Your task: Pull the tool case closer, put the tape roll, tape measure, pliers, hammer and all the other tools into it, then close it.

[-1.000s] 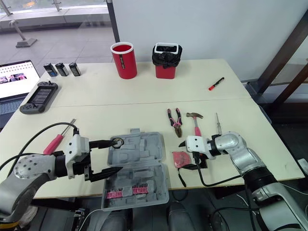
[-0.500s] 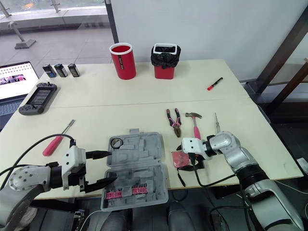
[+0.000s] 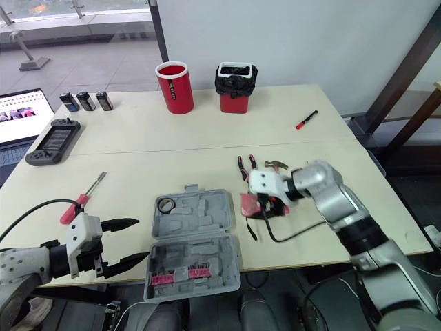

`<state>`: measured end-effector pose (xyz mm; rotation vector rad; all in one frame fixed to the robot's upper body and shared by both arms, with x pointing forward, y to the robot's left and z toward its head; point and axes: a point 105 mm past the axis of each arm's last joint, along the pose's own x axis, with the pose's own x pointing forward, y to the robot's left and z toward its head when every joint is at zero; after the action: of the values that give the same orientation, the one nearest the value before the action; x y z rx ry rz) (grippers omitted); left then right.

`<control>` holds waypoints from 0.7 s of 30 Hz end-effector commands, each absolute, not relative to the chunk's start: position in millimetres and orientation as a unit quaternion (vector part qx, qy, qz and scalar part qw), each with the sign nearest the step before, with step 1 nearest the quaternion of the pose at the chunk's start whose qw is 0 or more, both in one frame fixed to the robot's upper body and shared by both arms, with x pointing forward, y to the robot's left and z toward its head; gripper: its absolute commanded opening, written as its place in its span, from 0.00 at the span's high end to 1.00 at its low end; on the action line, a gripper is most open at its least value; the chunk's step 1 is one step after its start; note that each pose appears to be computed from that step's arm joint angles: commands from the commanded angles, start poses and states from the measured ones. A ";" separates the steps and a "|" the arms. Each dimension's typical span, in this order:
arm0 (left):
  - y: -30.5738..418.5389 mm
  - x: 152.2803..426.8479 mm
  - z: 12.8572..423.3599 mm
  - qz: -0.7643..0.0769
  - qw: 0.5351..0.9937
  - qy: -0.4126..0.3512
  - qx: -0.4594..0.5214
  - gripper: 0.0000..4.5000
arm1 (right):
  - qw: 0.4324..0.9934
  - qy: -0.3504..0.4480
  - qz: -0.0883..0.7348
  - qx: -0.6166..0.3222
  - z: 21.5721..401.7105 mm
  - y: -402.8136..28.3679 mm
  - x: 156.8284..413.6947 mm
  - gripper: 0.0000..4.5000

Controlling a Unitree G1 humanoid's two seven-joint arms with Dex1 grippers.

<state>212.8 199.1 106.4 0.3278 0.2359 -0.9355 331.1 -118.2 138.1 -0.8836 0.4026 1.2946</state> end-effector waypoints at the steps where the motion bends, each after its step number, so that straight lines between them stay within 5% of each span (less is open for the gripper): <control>1: 197.9 210.6 116.4 -0.430 0.882 0.090 0.169 0.00 | 0.679 0.195 0.587 -0.397 156.8 -90.3 333.4 0.36; 21: 195.1 195.6 109.4 -0.388 0.894 0.112 0.194 0.00 | 0.616 0.204 0.546 -0.530 117.2 -20.1 368.2 0.36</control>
<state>194.9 195.0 99.9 0.3639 0.2656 -0.8138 363.2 -27.2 102.9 -1.1961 0.5218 1.2716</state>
